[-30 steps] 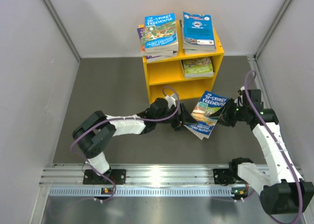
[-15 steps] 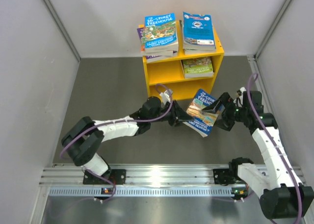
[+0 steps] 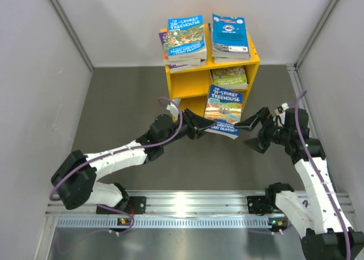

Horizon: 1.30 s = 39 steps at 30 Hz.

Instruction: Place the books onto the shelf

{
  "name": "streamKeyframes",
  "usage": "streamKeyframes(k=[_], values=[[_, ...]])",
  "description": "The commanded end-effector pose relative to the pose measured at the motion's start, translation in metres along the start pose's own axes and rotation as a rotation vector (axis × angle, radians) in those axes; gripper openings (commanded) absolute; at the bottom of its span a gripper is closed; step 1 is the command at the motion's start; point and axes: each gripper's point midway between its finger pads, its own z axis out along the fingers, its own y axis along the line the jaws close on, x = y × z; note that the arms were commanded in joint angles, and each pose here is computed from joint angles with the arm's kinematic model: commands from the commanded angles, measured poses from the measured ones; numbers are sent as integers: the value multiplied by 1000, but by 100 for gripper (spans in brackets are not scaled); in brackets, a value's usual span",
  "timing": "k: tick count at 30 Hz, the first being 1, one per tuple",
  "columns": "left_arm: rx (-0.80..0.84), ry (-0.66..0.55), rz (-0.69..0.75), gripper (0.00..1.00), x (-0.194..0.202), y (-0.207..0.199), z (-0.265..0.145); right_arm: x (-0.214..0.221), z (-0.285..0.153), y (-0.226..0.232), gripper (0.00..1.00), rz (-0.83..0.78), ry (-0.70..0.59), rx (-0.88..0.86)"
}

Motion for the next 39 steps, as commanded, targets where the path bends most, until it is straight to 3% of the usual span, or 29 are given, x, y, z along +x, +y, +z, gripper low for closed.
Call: streamKeyframes(k=[1, 17, 20, 21, 24, 27, 29, 34, 39], values=[[297, -108, -48, 0, -20, -73, -17, 3, -3, 26, 100, 34, -16, -123], [426, -141, -187, 0, 5, -96, -33, 32, 5, 52, 97, 48, -17, -202], [417, -149, -187, 0, 11, -98, -35, 31, 1, 56, 74, 43, -27, -218], [409, -152, -185, 0, 13, -96, -37, 31, -1, 57, 56, 39, -31, -226], [379, -169, -176, 0, 17, -91, -41, 30, -12, 64, 26, 29, -57, -248], [332, -192, -143, 0, 18, -85, -45, 30, -24, 64, 7, 9, -88, -230], [302, -203, -101, 0, 23, -86, -49, 27, -39, 65, 1, -24, -128, -197], [107, -179, 16, 0, 41, -63, -48, 17, -69, 75, 0, -125, -220, -140], [-23, -111, 65, 0, 66, -43, -45, 11, -65, 75, 0, -186, -217, -89]])
